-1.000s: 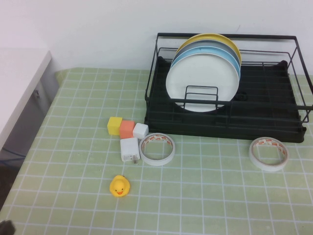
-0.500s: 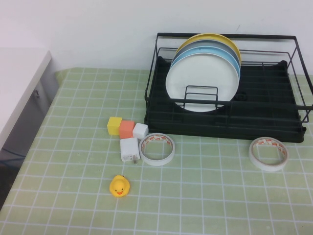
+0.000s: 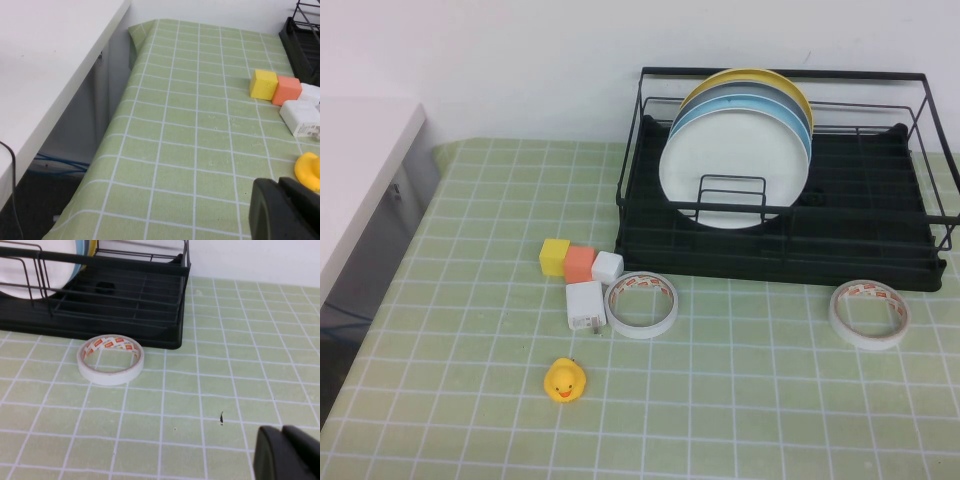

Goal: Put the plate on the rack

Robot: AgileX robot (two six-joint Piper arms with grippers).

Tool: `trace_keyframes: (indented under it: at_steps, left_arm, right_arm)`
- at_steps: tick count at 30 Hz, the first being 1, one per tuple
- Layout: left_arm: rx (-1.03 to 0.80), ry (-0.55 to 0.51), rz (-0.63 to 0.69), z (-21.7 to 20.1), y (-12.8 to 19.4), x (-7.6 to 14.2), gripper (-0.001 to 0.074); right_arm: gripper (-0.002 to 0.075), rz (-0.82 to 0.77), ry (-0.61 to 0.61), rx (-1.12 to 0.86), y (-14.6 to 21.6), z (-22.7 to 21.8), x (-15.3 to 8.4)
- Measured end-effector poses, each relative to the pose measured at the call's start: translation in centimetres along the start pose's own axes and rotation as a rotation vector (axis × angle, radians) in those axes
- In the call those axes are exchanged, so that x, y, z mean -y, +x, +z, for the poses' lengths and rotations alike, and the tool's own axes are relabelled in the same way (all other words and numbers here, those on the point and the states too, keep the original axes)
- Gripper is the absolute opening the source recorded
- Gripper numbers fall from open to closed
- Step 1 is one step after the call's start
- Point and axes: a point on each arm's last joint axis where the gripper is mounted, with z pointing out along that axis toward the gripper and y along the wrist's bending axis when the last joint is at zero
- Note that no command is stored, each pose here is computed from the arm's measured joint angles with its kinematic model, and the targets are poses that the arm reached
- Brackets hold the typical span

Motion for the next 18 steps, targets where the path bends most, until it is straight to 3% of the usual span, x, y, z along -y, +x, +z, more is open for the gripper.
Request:
trace_keyframes:
  at_steps: [18]
  left_arm:
    - [-0.003,0.013,-0.037,0.00,0.03,0.12,-0.0001]
  right_arm:
    - [0.0012,0.000,0.000,0.000,0.00,0.00,0.00]
